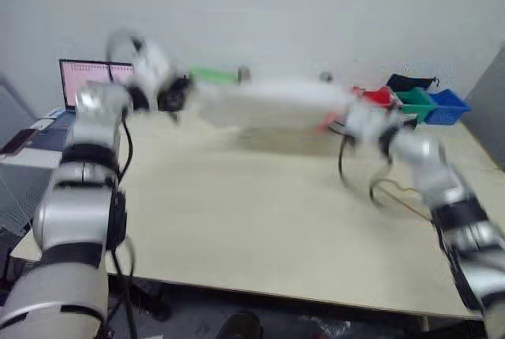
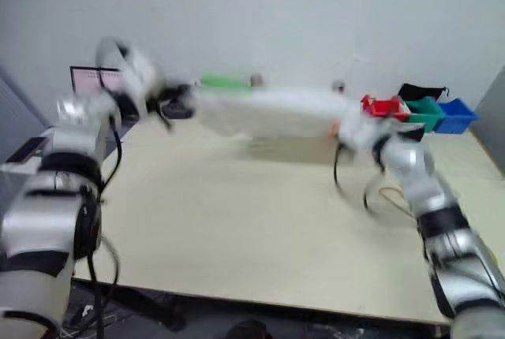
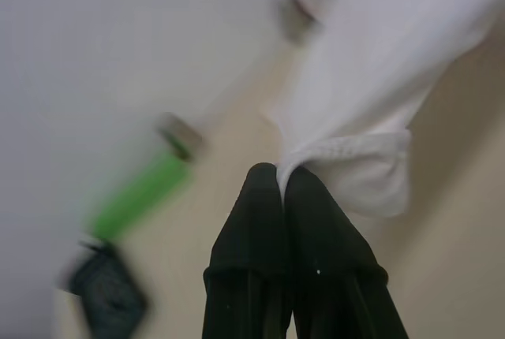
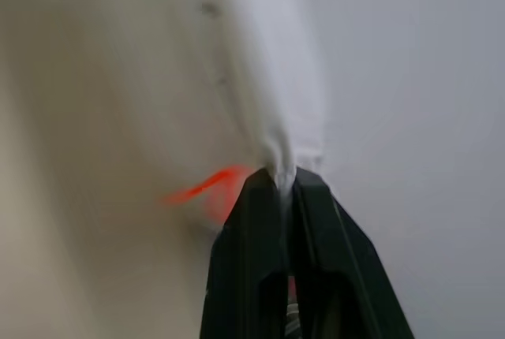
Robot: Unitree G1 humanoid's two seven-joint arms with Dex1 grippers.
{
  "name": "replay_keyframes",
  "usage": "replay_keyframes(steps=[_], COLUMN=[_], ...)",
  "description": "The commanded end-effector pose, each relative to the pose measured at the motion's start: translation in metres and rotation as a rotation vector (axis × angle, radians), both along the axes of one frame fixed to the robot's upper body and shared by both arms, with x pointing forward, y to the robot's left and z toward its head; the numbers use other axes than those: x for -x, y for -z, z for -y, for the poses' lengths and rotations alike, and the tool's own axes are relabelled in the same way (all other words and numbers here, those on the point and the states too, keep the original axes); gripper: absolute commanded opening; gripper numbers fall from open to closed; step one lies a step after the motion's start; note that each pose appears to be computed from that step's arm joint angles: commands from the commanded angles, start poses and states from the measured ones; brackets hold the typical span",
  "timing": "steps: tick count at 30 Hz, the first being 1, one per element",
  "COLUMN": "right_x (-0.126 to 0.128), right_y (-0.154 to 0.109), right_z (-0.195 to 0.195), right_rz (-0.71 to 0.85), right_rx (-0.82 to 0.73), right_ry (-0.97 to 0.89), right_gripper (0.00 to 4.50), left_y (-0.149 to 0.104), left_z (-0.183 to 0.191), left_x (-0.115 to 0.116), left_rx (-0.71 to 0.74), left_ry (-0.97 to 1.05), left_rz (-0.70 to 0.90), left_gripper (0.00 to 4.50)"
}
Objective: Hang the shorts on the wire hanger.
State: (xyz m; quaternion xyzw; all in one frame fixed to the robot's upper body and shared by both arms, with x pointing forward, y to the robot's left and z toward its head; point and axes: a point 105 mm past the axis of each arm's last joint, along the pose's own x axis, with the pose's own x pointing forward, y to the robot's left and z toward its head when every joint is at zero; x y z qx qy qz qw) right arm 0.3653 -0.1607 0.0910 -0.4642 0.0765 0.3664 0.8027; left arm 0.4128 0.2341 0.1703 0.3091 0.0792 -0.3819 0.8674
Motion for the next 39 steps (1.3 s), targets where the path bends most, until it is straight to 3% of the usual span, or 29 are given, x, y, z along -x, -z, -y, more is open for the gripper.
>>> replay_keyframes(steps=[1,4,12,22,27,31,32,36,39], right_x=[0.074,0.086,0.088,0.135,0.130,0.130,0.132,0.134,0.140], right_y=[0.009,0.005,-0.006,-0.002,0.003,0.006,0.005,-0.006,-0.021], right_z=[-0.003,-0.003,-0.005,-0.018,-0.014,-0.010,-0.009,-0.003,-0.001], right_rz=[-0.328,-0.421,-0.456,-0.689,-0.675,-0.678,-0.690,-0.685,-0.698], right_rx=[0.139,0.113,0.102,0.043,0.049,0.052,0.053,0.043,0.018], right_ry=[-0.247,-0.238,-0.217,-0.334,-0.302,-0.294,-0.300,-0.290,-0.299], right_gripper=[0.00,0.00,0.00,0.00,0.00,0.00,0.54,1.23,2.12], left_y=[0.038,0.055,0.045,0.051,0.055,0.056,0.055,0.049,0.044], left_z=[0.003,0.007,0.018,0.004,0.007,0.010,0.010,0.008,0.003], left_x=[0.060,0.096,0.116,0.159,0.168,0.152,0.149,0.145,0.147], left_rx=[-0.184,-0.209,-0.193,-0.279,-0.287,-0.269,-0.259,-0.248,-0.264], left_ry=[0.276,0.355,0.375,0.475,0.496,0.451,0.443,0.439,0.451], left_rz=[-0.199,-0.316,-0.384,-0.594,-0.620,-0.554,-0.548,-0.548,-0.555], left_gripper=[0.02,0.02,0.02,0.02,0.02,0.02,0.46,1.08,1.88])
